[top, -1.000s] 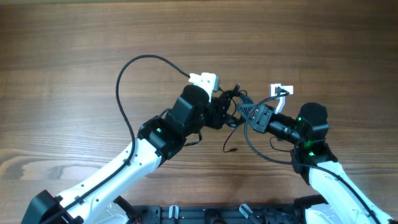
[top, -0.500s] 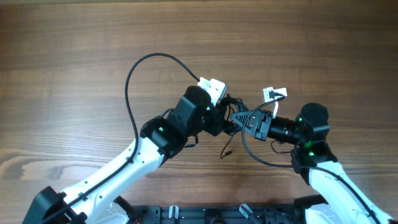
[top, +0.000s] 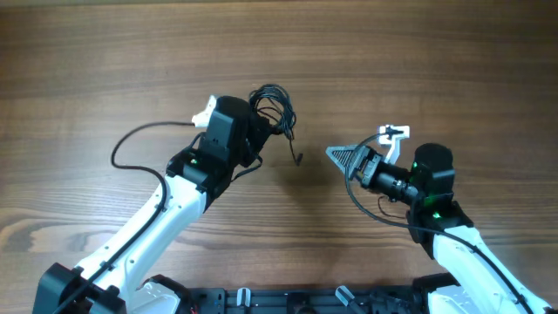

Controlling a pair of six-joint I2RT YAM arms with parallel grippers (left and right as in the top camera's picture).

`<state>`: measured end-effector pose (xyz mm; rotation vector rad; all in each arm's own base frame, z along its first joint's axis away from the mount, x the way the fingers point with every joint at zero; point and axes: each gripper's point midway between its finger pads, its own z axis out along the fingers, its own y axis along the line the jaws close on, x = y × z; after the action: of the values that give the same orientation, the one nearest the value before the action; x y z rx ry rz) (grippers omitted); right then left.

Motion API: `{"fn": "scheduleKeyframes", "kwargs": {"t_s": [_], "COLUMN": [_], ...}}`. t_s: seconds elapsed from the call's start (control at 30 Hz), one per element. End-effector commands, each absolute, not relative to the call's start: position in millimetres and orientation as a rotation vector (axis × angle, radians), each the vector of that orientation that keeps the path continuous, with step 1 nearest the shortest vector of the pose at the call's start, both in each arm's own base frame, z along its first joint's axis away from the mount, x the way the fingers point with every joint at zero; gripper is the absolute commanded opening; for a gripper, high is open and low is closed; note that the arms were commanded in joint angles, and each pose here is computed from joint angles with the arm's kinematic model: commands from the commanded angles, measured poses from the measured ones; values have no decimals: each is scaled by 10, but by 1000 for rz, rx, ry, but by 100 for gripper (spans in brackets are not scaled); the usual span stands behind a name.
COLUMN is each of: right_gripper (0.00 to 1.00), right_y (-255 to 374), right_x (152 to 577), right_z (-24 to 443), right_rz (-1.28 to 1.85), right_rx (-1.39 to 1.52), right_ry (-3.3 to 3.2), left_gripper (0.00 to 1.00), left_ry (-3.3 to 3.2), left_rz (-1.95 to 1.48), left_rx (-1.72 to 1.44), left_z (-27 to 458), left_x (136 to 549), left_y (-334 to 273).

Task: Untangle cables

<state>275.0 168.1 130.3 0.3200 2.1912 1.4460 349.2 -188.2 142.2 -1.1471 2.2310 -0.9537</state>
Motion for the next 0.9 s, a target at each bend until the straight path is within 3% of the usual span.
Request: {"fn": "scheduleKeyframes", "kwargs": {"t_s": [0.0, 0.07, 0.17, 0.3, 0.4, 0.5, 0.87], "right_gripper": [98, 97, 97, 97, 96, 89, 83], "right_y": [1735, 1703, 1834, 2300, 2368, 2132, 1709], "right_x": [2688, 2749, 2759, 2459, 2574, 2950, 3317], "right_z": [1360, 1373, 1593, 1508, 1287, 1142, 1418], "right_rz": [1544, 1529, 1414, 1303, 1127, 889, 668], "right_rx": [383, 433, 33, -375, -306, -44, 201], "right_ry": [2206, 2185, 2048, 2007, 2057, 2049, 1857], "left_gripper": [4, 4, 4, 4, 4, 4, 4], "left_ry": [2095, 2113, 2155, 2244, 2296, 2395, 2577], "left_rz": [-1064, -1089, -1077, -1162, -1224, -1299, -1289], "left_rx": [-1528, -1570, -1584, -1601, -1603, -1573, -1552], "left_z": [1411, 1390, 1338, 1339, 1360, 1385, 1293], "left_x": [3494, 3447, 3379, 3256, 3186, 3052, 2761], "left_y": [-1873, -1916, -1929, -2083, -2178, -2305, -2366]}}
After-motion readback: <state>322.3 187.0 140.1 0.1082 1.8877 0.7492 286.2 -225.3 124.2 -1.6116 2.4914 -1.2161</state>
